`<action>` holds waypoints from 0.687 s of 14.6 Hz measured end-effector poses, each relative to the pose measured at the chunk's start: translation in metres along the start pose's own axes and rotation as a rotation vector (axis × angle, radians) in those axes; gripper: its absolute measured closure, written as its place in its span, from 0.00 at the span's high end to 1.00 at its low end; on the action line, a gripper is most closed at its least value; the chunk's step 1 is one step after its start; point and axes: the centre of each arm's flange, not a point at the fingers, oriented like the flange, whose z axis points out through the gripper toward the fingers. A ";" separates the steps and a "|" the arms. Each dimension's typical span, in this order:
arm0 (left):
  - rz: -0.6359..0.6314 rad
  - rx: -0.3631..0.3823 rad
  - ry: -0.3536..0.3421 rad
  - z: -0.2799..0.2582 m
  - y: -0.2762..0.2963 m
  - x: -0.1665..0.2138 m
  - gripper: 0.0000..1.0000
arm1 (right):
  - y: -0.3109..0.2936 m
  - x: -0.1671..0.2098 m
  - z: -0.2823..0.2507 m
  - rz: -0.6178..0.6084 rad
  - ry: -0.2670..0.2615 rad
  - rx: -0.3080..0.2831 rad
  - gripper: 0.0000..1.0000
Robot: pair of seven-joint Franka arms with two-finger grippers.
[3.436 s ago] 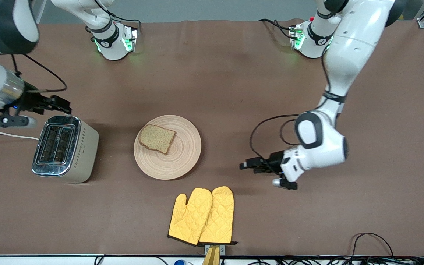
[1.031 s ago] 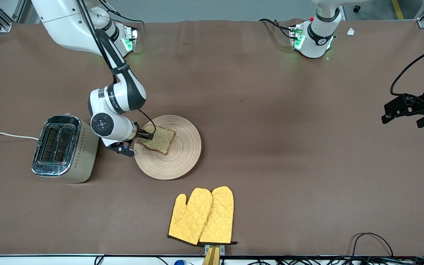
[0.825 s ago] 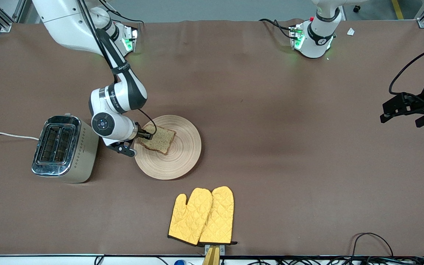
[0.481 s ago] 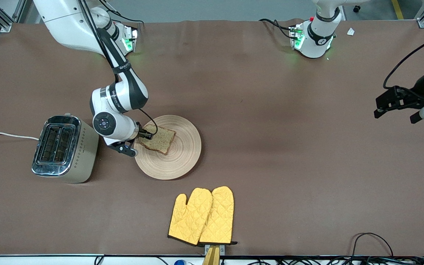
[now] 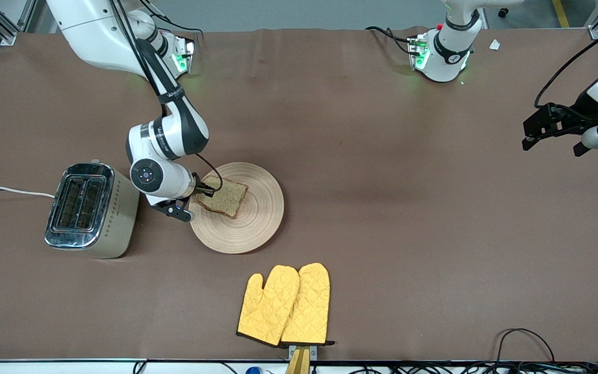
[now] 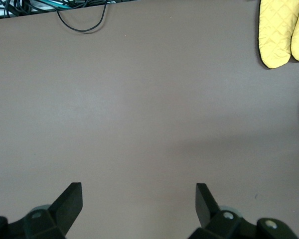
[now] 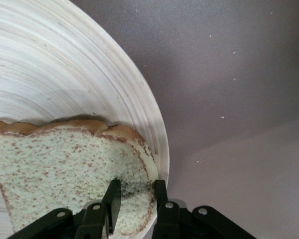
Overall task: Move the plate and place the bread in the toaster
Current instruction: 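Lift the bread slice with the right gripper toward the toaster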
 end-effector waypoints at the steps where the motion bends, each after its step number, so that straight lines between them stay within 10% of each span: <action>1: -0.002 0.000 -0.003 0.001 -0.001 0.000 1.00 | 0.000 0.000 0.000 0.001 0.000 0.000 0.30; 10: -0.025 0.000 -0.005 0.014 -0.005 0.006 1.00 | 0.001 0.000 0.000 0.003 0.000 -0.001 0.11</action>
